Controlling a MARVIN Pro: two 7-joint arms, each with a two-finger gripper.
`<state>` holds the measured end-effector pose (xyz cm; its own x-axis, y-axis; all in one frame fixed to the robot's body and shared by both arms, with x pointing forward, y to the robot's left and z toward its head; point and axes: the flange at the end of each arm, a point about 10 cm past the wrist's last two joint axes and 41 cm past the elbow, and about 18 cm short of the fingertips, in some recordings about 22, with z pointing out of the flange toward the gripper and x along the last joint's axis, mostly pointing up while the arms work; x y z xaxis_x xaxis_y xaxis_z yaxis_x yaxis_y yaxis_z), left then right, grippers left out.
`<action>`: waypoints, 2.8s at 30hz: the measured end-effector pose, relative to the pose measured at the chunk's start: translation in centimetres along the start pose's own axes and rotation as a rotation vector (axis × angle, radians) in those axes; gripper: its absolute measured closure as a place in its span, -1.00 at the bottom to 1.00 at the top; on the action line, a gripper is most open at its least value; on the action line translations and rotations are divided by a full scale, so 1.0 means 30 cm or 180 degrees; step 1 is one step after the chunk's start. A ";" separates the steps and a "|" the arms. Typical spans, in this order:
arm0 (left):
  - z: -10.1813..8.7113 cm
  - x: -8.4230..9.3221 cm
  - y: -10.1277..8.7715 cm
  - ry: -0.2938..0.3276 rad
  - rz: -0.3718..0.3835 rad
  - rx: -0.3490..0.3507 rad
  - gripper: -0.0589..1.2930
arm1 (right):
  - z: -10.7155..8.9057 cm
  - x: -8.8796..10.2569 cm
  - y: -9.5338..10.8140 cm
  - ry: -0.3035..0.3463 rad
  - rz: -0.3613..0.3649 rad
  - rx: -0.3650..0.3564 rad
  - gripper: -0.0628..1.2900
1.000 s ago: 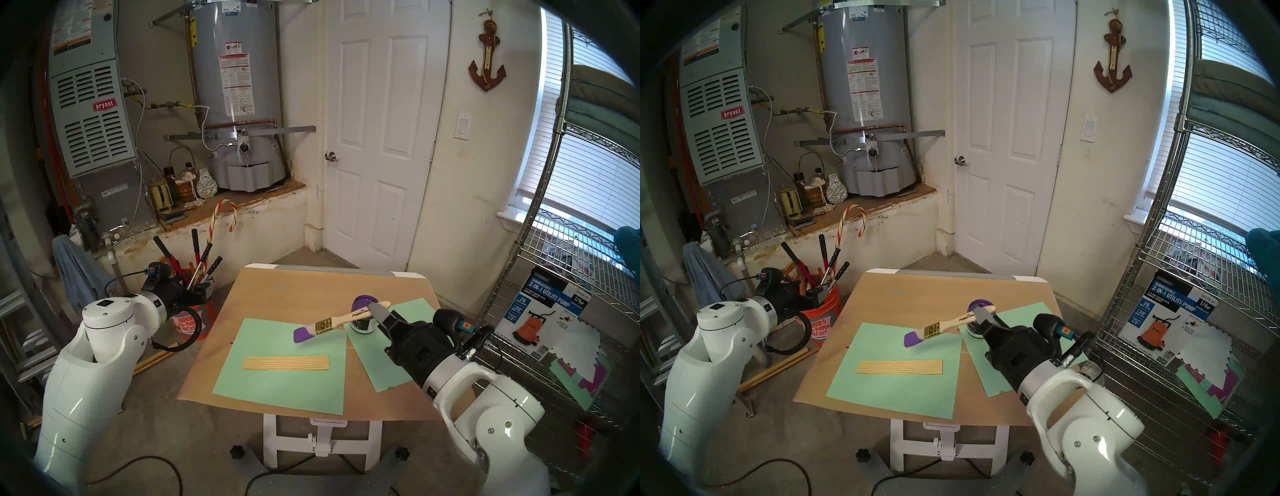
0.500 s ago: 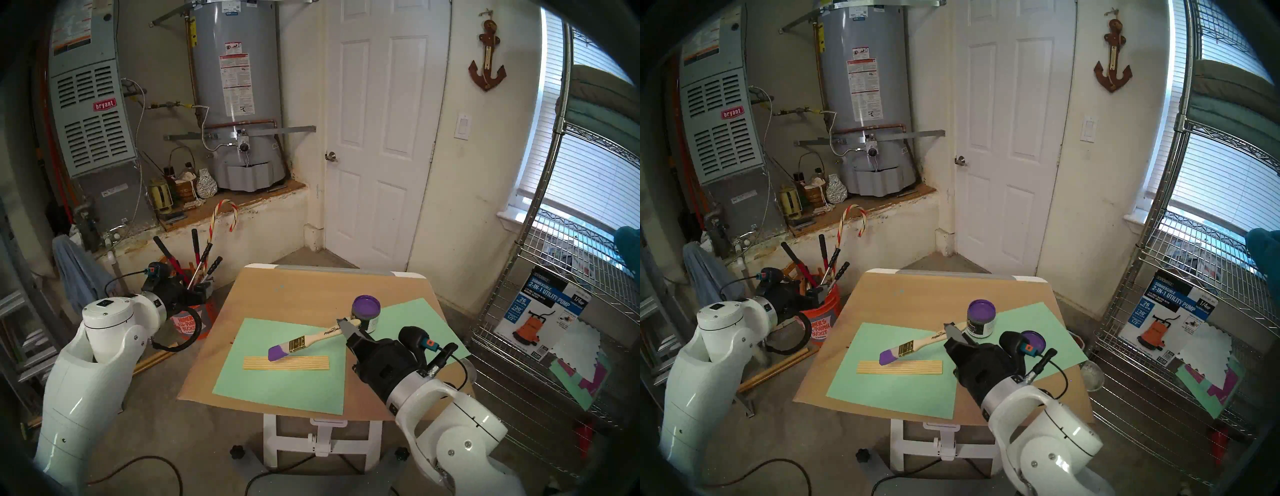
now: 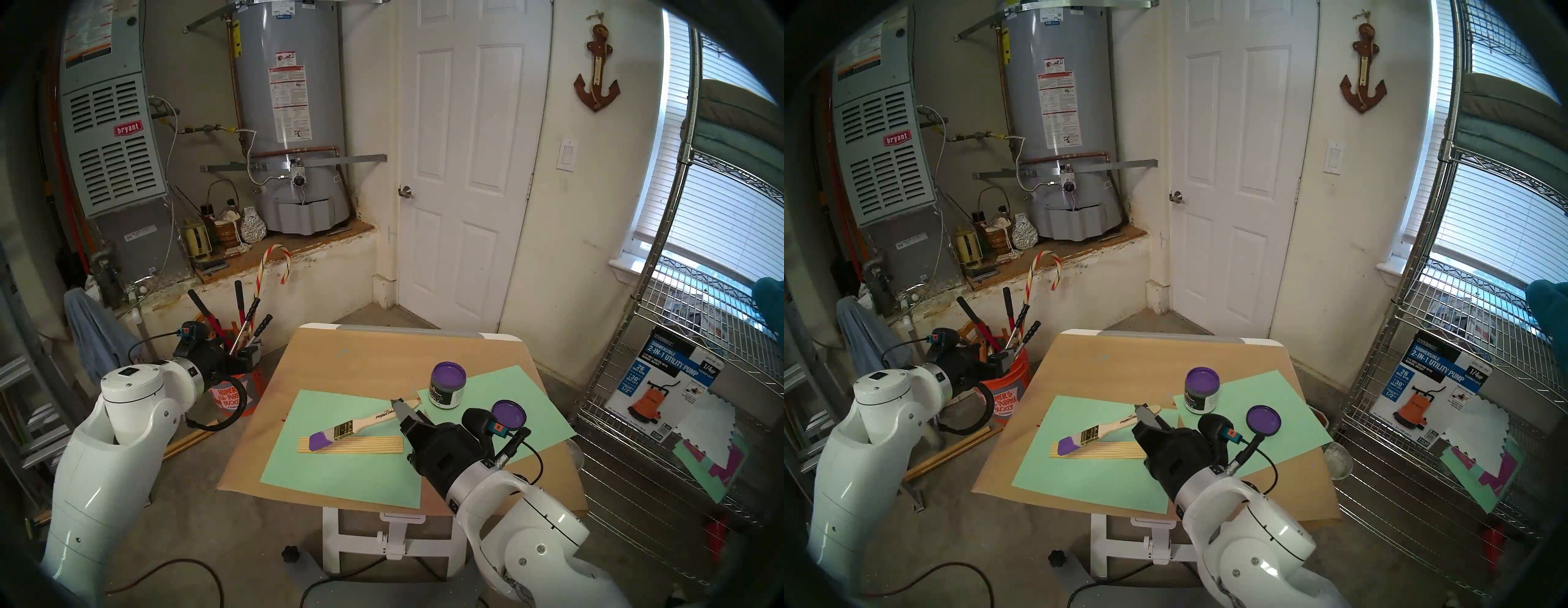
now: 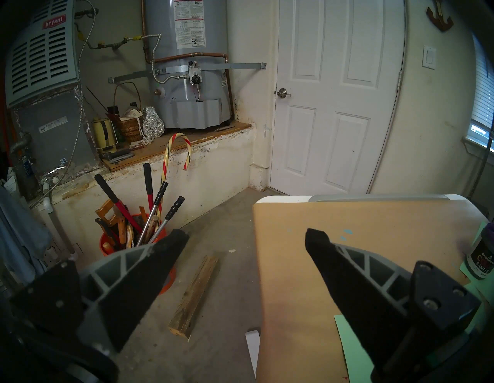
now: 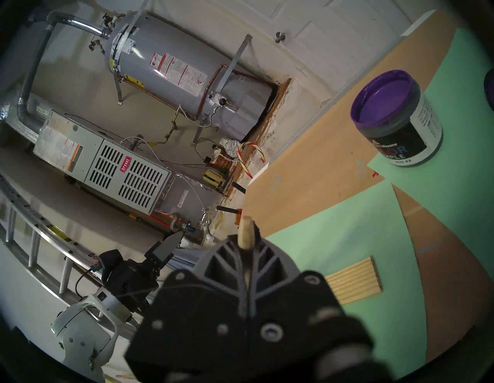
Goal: Pick up brush, dip the brush into paint, and paint the wood
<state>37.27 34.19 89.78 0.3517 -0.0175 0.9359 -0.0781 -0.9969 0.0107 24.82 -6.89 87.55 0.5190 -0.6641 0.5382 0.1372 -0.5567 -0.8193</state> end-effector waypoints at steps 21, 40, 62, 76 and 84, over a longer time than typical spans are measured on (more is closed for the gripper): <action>0.000 0.000 0.000 0.0000 0.0000 0.0000 -0.94 | 0.027 -0.033 -0.010 0.0005 -0.0023 -0.0057 0.94; 0.000 0.000 0.000 0.0000 0.0000 0.0000 -0.94 | 0.053 -0.068 -0.010 -0.0056 -0.0028 -0.0045 0.94; 0.000 0.000 0.000 0.0000 0.0000 0.0000 -0.94 | 0.097 -0.093 -0.015 -0.0041 0.0056 -0.0176 0.94; 0.000 0.000 0.000 0.0000 0.0000 0.0000 -0.94 | 0.105 -0.099 -0.007 -0.0008 0.0028 -0.0247 0.95; 0.000 0.000 0.000 0.0000 0.0000 0.0000 -0.94 | 0.112 -0.102 0.000 0.0004 0.0019 -0.0307 0.95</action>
<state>37.27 34.19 89.78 0.3518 -0.0175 0.9359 -0.0781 -0.9969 0.0107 26.07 -3.17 85.24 0.5186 -0.6681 0.5335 0.0520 -0.5982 -0.7997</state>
